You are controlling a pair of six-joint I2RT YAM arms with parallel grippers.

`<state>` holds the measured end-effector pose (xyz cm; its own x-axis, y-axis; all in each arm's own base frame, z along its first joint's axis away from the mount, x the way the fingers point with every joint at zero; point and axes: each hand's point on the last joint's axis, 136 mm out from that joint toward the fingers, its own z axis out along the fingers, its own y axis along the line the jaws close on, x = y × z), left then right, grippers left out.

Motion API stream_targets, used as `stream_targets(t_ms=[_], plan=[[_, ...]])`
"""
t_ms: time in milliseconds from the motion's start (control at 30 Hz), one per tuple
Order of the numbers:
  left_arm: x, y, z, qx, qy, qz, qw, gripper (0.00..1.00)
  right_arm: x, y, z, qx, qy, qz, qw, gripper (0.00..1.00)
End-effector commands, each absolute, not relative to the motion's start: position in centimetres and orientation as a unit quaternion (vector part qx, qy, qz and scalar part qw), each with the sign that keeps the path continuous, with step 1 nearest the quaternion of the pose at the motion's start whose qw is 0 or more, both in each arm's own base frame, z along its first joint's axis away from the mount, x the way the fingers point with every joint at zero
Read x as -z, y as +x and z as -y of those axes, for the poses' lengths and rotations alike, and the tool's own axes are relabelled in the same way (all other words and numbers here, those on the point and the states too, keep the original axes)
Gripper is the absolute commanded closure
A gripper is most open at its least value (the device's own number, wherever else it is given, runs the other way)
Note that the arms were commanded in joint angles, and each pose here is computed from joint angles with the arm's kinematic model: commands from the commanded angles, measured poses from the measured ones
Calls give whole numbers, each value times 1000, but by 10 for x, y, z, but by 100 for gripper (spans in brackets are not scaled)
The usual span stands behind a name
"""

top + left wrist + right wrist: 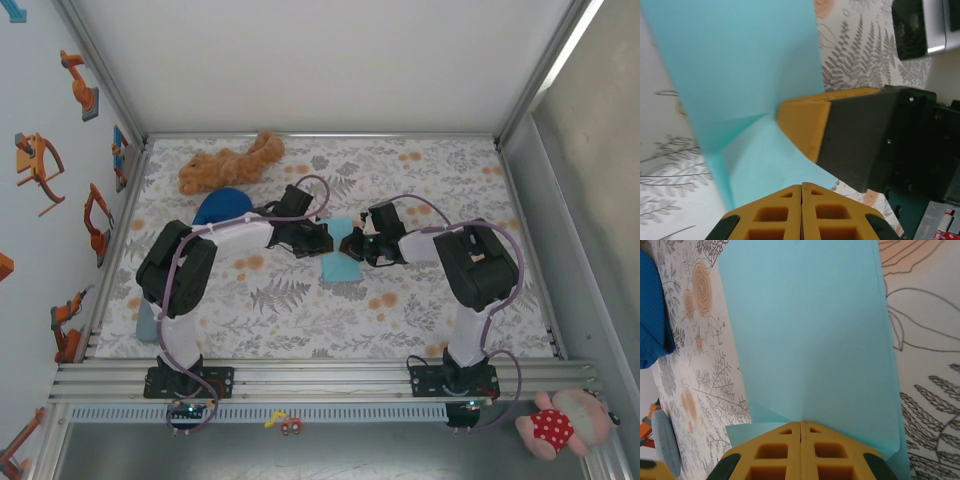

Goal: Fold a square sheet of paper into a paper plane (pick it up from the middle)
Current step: Fold the triangle a second time at the center of the table.

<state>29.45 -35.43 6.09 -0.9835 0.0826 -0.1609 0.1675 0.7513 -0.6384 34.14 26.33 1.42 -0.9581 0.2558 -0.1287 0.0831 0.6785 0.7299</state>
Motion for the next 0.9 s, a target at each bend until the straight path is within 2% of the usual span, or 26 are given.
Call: stream_targets(t_ms=[0, 867], plan=[[-53, 282, 364, 359, 69, -930, 34, 91, 63, 296, -215, -255, 162, -953, 35, 100], [-9, 270, 369, 304, 92, -948, -28, 97, 74, 285, -209, -240, 199, -950, 7, 100]])
